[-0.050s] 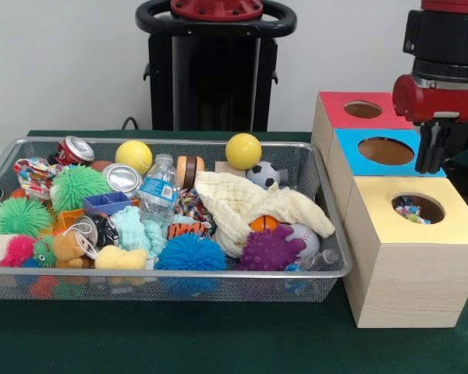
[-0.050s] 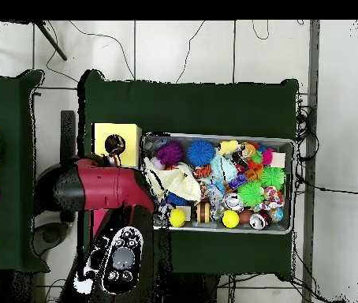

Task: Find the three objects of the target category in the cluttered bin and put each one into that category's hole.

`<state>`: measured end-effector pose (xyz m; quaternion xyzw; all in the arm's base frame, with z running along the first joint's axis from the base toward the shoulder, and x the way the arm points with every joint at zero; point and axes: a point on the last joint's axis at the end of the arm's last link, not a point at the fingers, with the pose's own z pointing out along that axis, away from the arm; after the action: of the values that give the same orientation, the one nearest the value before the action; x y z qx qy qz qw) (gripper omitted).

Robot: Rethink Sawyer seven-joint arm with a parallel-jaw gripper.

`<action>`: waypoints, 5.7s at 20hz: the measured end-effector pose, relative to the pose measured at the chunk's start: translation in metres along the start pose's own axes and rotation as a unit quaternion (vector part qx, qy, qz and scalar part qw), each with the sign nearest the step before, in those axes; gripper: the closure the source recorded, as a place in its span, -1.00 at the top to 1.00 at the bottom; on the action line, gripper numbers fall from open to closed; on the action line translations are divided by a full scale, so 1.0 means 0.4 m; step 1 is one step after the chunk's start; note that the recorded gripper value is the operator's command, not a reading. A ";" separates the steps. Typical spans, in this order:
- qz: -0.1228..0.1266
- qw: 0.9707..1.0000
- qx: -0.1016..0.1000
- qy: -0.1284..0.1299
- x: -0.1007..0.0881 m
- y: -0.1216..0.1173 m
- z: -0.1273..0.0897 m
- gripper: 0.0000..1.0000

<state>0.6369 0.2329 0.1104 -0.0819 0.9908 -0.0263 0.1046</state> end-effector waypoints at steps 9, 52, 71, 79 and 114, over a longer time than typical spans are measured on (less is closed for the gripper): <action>0.004 1.000 0.003 0.003 -0.008 -0.019 -0.030 -1.00; 0.044 0.997 0.048 -0.043 -0.067 -0.311 -0.148 -1.00; 0.037 0.997 0.060 -0.027 0.021 -0.435 -0.061 -1.00; 0.032 0.998 0.060 -0.015 0.052 -0.478 -0.033 -1.00; -0.008 0.998 0.063 -0.001 0.167 -0.510 0.095 -1.00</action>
<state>0.6125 0.0196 0.0739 -0.0835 0.9864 -0.0892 0.1103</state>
